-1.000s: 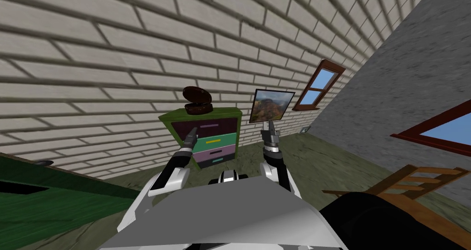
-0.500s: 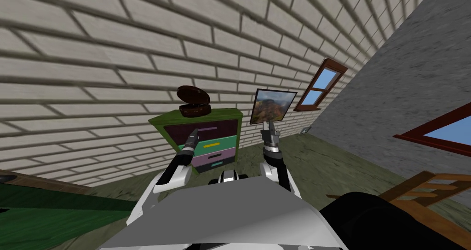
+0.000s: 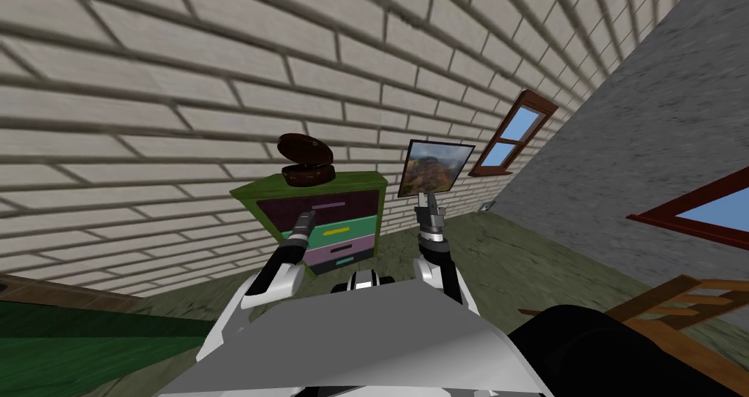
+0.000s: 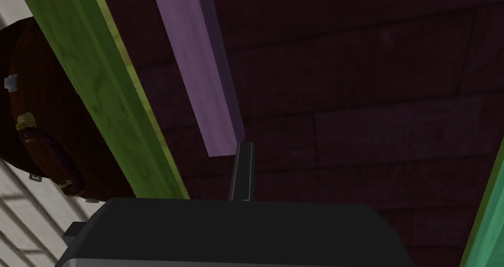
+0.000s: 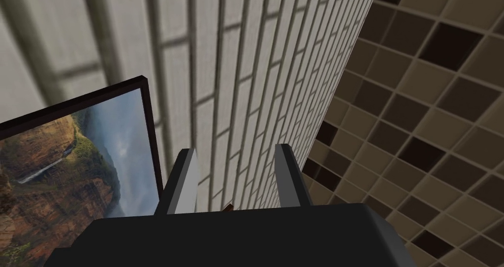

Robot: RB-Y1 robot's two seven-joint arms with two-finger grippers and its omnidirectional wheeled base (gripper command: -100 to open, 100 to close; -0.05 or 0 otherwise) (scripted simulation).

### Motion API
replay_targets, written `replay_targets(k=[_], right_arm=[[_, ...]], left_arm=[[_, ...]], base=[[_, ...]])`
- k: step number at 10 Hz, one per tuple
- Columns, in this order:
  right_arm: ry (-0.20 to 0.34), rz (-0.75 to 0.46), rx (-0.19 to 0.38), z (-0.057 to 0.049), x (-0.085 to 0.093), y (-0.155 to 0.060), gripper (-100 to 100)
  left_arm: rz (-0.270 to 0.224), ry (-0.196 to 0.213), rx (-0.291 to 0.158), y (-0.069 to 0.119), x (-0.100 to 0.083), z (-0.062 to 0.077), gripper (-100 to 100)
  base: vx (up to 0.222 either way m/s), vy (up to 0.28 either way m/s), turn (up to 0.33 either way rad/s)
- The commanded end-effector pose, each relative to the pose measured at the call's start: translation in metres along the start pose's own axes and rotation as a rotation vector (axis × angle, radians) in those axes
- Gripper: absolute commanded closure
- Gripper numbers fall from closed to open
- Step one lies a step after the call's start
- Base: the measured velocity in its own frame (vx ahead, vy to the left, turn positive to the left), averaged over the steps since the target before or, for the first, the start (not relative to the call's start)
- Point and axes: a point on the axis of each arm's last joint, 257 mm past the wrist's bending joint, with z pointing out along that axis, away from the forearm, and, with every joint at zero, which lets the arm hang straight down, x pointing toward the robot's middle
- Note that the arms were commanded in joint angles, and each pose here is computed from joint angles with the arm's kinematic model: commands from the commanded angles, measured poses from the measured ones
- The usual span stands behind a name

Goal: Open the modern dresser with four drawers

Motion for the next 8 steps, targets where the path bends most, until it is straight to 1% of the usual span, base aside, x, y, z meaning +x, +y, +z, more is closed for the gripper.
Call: replay_targets(k=[1, 2, 3, 4, 6, 8], right_arm=[[0.000, 0.000, 0.000, 0.0000, 0.0000, 0.0000, 0], [0.000, 0.000, 0.000, 0.0000, 0.0000, 0.0000, 0], [0.000, 0.000, 0.000, 0.0000, 0.0000, 0.0000, 0], [0.000, 0.000, 0.000, 0.0000, 0.0000, 0.0000, 0], [0.000, 0.000, 0.000, -0.0001, -0.0001, 0.0000, 0], [0.000, 0.000, 0.000, -0.0001, -0.0001, 0.0000, 0]], left_arm=[[0.000, 0.004, 0.001, -0.0033, 0.0007, -0.0043, 100], [0.000, 0.005, 0.002, -0.0048, 0.0010, -0.0060, 100], [0.000, 0.004, 0.001, -0.0036, 0.0007, -0.0048, 100], [0.029, 0.016, 0.003, -0.0055, -0.0007, -0.0055, -100], [0.034, 0.014, -0.006, -0.0066, -0.0032, -0.0061, -100], [0.034, 0.009, -0.018, -0.0060, -0.0053, -0.0064, -100]], base=[[-0.184, -0.054, 0.005], [-0.200, -0.041, 0.015], [-0.097, -0.011, 0.002], [0.007, -0.007, -0.009], [0.131, 0.011, -0.017], [0.186, 0.017, -0.016]])
